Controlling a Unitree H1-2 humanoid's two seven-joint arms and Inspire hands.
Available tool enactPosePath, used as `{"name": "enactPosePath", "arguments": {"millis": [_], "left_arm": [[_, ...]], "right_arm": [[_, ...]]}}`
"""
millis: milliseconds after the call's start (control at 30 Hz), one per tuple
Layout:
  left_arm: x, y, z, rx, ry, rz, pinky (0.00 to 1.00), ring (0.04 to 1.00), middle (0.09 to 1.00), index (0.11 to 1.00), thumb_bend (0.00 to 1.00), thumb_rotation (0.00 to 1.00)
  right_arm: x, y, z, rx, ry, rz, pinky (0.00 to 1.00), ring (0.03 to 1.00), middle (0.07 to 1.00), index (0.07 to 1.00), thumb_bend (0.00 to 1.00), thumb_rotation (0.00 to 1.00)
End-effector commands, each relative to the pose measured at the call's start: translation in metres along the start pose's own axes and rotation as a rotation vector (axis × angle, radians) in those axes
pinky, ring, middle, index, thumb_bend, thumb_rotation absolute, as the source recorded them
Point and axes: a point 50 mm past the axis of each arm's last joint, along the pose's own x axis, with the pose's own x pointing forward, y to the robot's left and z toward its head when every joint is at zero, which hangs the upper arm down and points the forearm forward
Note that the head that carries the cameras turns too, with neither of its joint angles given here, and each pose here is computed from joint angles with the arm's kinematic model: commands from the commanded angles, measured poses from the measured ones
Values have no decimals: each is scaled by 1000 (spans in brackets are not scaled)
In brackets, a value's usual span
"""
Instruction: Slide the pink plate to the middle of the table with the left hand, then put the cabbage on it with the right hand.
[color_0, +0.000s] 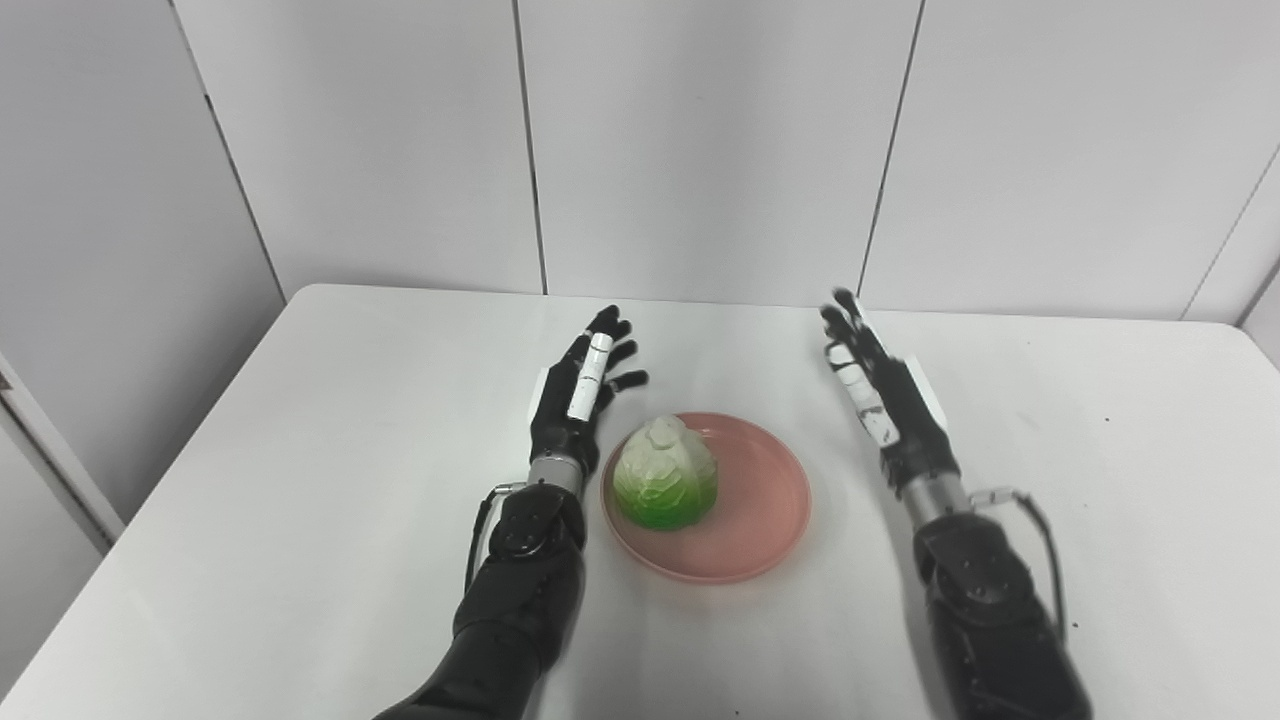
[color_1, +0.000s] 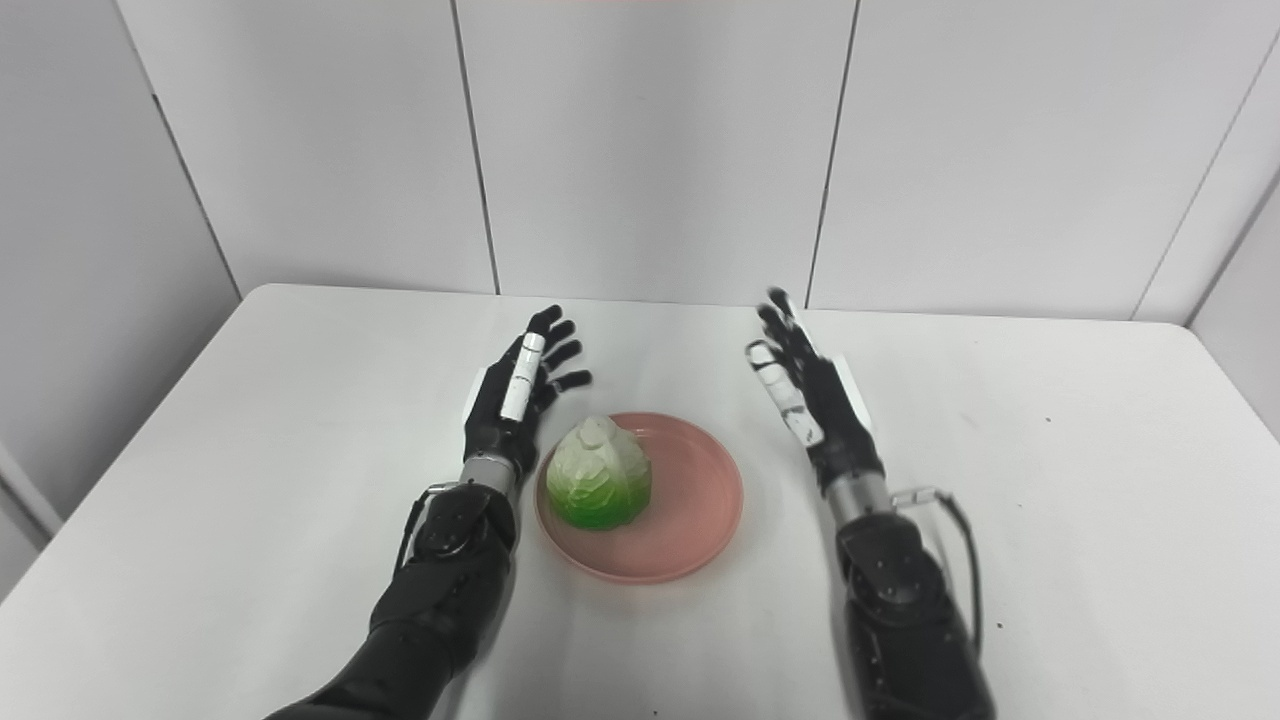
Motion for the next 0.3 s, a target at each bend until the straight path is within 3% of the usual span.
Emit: {"name": "enactPosePath", "arguments": {"millis": [0,100,267], "left_arm": [[-36,14,-40,32,71,74,835,902,906,861,877,818],[-32,12,-33,50,51,111,906,934,932,880,854,830],[-31,13,-30,51,50,143,996,971,959,925,823,886]], "right_arm": [[12,4,10,157,-1,-69,957,918,932,959,944,1000],[4,2,-11,242,60,-134,965,944,956,979,920,1000],[-5,0,-30,270,89,-165,963,932,930,916,882,1000]]}}
